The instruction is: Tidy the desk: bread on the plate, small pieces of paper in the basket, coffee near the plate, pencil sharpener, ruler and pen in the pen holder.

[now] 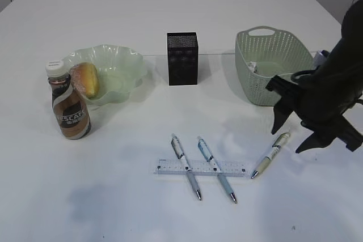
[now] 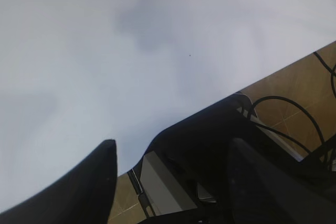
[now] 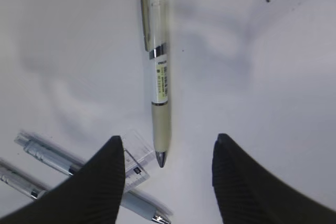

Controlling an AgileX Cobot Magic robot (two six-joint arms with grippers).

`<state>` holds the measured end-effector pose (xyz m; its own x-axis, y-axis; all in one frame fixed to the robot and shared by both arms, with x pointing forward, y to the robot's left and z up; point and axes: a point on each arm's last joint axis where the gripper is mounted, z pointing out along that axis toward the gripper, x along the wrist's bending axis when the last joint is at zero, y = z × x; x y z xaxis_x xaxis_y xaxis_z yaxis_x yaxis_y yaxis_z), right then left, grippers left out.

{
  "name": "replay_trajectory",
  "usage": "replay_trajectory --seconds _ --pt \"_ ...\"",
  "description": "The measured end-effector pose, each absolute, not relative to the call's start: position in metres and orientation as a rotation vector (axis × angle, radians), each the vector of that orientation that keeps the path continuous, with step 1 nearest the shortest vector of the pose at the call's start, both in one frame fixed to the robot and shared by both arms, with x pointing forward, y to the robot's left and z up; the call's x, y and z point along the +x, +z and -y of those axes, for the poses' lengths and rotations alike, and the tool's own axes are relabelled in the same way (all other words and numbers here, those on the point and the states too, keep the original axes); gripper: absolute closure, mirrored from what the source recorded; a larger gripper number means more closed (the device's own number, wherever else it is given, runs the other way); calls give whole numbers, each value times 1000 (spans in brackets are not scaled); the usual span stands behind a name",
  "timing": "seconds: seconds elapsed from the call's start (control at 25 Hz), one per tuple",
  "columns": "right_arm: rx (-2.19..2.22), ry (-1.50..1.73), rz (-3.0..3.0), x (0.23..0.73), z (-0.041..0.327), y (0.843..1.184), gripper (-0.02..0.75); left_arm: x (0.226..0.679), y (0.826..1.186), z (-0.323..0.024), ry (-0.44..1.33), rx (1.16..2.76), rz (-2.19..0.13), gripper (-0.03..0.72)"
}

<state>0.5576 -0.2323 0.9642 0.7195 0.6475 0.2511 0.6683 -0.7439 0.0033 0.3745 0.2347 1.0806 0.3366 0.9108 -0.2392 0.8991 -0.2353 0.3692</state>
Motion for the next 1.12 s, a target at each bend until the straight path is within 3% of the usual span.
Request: replay_trajectory --seconds 0.72,1.12 --pt "-2824 -264 1058 591 226 946 311 374 1080 -235 32 2170 -1589 222" --pt "-2869 -169 1019 597 253 937 312 374 1080 -235 31 2171 -1590 222"
